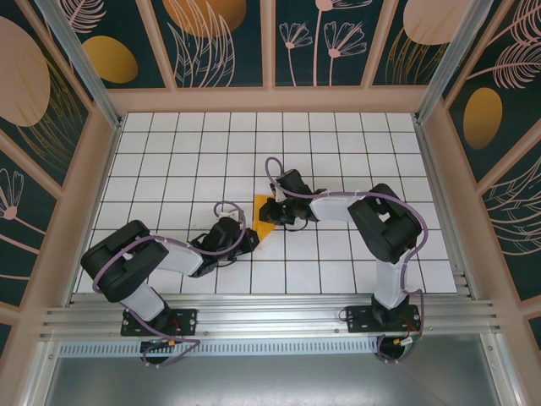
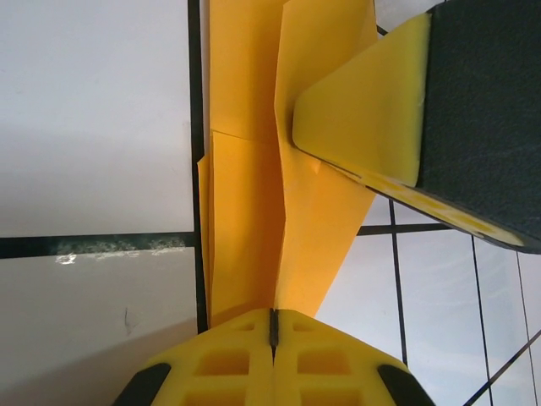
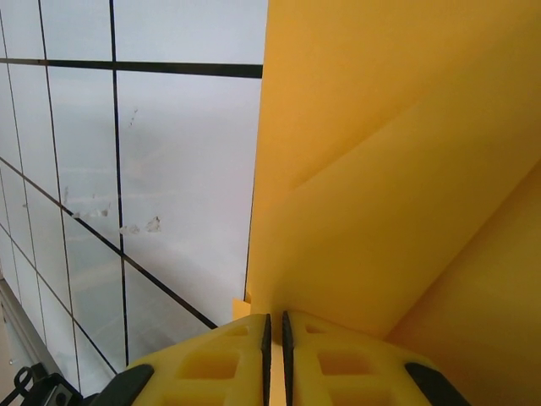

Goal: Fold a paper plane with a square sheet of paper (pick it up from the middle)
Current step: Fourth fold the wing at the center of the table.

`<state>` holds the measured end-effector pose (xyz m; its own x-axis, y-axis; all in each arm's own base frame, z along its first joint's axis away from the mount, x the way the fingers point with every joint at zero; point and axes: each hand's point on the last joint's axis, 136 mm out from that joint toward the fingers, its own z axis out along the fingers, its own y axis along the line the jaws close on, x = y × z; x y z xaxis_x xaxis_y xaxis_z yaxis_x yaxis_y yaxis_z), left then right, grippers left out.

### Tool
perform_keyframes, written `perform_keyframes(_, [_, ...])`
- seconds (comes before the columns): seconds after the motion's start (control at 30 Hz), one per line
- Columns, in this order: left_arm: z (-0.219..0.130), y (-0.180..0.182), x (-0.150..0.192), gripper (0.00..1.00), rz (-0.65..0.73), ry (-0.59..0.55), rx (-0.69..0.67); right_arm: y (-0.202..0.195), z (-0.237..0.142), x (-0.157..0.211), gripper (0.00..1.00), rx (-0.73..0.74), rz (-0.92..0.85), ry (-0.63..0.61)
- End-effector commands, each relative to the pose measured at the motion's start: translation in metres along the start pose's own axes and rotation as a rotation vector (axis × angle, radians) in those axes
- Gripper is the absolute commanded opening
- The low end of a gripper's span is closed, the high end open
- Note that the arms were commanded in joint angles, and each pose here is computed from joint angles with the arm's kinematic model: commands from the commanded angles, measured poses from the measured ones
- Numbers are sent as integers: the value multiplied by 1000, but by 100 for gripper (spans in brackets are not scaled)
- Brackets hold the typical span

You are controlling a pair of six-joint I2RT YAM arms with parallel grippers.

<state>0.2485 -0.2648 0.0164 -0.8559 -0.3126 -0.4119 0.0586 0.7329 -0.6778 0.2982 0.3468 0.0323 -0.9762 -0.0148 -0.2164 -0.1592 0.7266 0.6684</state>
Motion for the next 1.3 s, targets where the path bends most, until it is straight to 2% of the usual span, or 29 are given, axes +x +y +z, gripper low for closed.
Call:
perform_keyframes(0.0, [-2,43,20,0,-24,58,-150,17,-18,-14,16,-15,-29,-70])
perform_keyframes(0.17, [-4,39,17,0,-107,71,-53,17,-34,-17,18,-24,-37,-120])
perform_keyframes(0.37, [-4,27,15,0,-122,113,22,22,-31,-9,18,-70,-56,-86])
perform_keyframes(0.5, [-9,28,9,0,-196,102,68,24,-28,-5,18,-82,-59,-72])
perform_keyframes(1.03, [-17,28,2,0,-358,89,152,38,-10,4,19,-168,-90,13])
perform_keyframes(1.27, [-15,37,9,0,-393,104,126,47,-3,0,19,-188,-94,23])
